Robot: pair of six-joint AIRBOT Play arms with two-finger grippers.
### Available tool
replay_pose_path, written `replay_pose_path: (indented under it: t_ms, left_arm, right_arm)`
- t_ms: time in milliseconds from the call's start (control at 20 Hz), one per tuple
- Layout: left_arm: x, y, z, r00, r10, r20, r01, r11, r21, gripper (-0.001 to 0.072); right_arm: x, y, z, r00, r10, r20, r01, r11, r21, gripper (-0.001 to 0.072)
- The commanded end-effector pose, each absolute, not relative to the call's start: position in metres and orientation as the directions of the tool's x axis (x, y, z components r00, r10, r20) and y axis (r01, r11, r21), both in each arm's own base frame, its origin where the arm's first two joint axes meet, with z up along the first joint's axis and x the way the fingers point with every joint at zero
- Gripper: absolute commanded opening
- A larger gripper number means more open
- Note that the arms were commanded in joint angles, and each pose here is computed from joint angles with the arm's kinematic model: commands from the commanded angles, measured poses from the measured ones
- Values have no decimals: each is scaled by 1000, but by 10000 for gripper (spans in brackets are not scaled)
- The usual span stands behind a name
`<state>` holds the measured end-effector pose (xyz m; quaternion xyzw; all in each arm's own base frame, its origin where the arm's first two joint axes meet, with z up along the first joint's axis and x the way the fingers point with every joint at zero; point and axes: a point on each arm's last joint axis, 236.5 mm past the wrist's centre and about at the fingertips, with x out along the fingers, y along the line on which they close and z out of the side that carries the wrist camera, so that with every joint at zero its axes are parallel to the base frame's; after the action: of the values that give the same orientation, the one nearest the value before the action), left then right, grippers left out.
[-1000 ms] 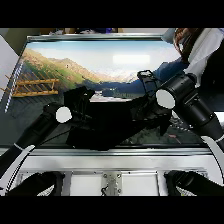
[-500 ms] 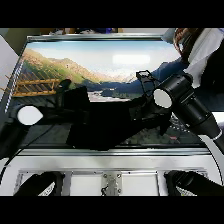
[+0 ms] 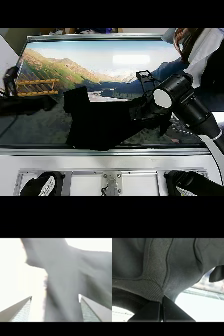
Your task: Fold the clothes and pants, and hang the long-sleeved shirts on hangers.
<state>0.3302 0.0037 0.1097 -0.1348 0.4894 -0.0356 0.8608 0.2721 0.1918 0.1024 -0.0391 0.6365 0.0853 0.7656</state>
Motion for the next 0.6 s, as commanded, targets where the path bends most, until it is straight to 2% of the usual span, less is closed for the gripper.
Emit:
replay_pose_path:
  t_ms: [0, 100, 200, 550]
  left_arm:
    - [347, 128, 106, 470, 149, -870, -241, 970, 35, 639]
    - [360, 173, 103, 447, 268, -853, -284, 947, 149, 639]
    - [377, 206, 95, 441, 339, -831, -307, 927, 215, 639]
    - [439, 273, 56, 491, 392, -778, -365, 903, 225, 639]
  right_arm:
    - [272, 192, 102, 174, 81, -981, -182, 982, 48, 24]
    - [272, 192, 102, 174, 81, -981, -182, 982, 48, 24]
    - [272, 192, 102, 174, 80, -981, -182, 982, 48, 24]
    - [272, 192, 102, 174, 80, -982, -182, 982, 48, 24]
